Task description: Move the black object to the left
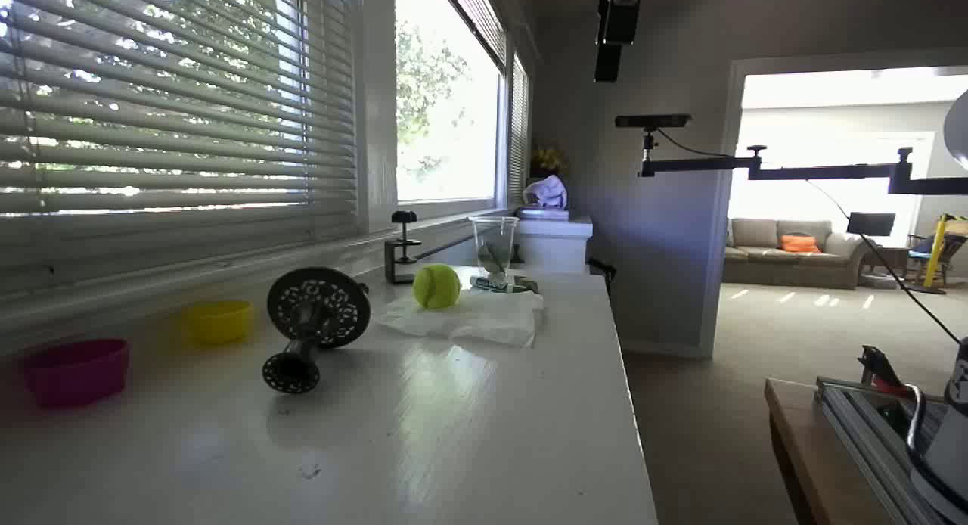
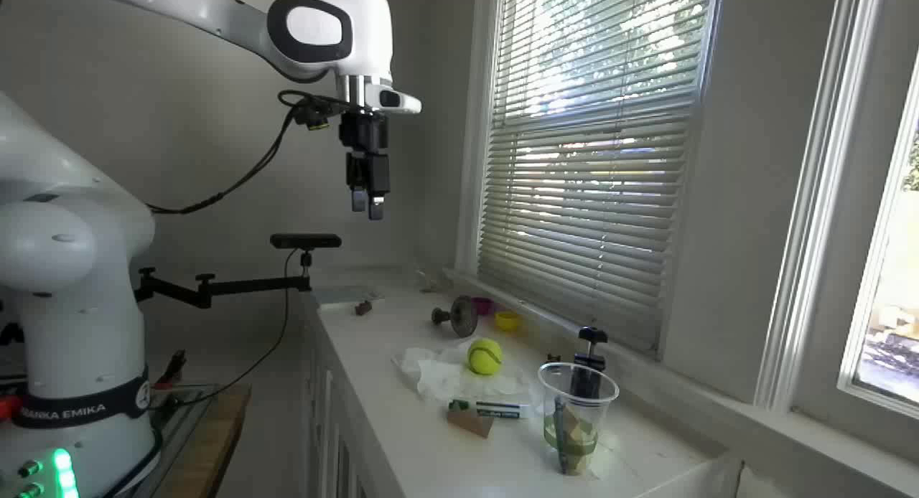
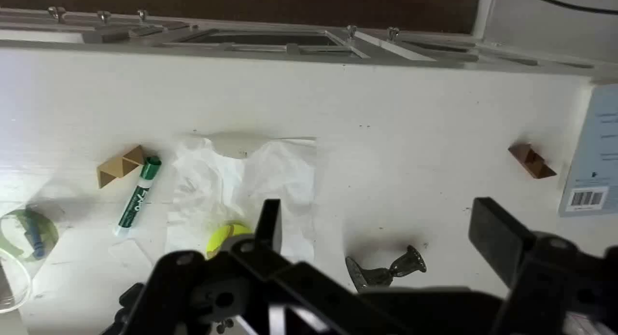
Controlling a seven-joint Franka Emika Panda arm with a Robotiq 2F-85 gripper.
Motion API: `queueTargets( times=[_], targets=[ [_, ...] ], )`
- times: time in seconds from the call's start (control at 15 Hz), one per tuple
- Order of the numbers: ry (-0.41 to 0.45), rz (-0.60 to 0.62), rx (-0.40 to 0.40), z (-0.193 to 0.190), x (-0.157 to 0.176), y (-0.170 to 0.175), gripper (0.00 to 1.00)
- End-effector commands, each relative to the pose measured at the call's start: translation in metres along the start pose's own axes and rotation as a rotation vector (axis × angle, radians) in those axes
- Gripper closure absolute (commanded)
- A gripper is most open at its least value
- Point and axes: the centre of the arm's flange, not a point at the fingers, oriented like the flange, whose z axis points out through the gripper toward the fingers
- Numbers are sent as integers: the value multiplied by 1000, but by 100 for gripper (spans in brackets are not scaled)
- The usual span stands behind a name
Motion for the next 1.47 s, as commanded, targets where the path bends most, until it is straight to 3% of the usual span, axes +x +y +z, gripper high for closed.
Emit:
queueTargets(
  times=[0.0,0.47,1.0,1.4],
  targets=[
    [1,0,0,0,0,0,0],
    [14,46,10,-2,7,-1,0],
    [99,373,53,5,82,36,0],
    [114,596,14,37,136,85,0]
  ],
)
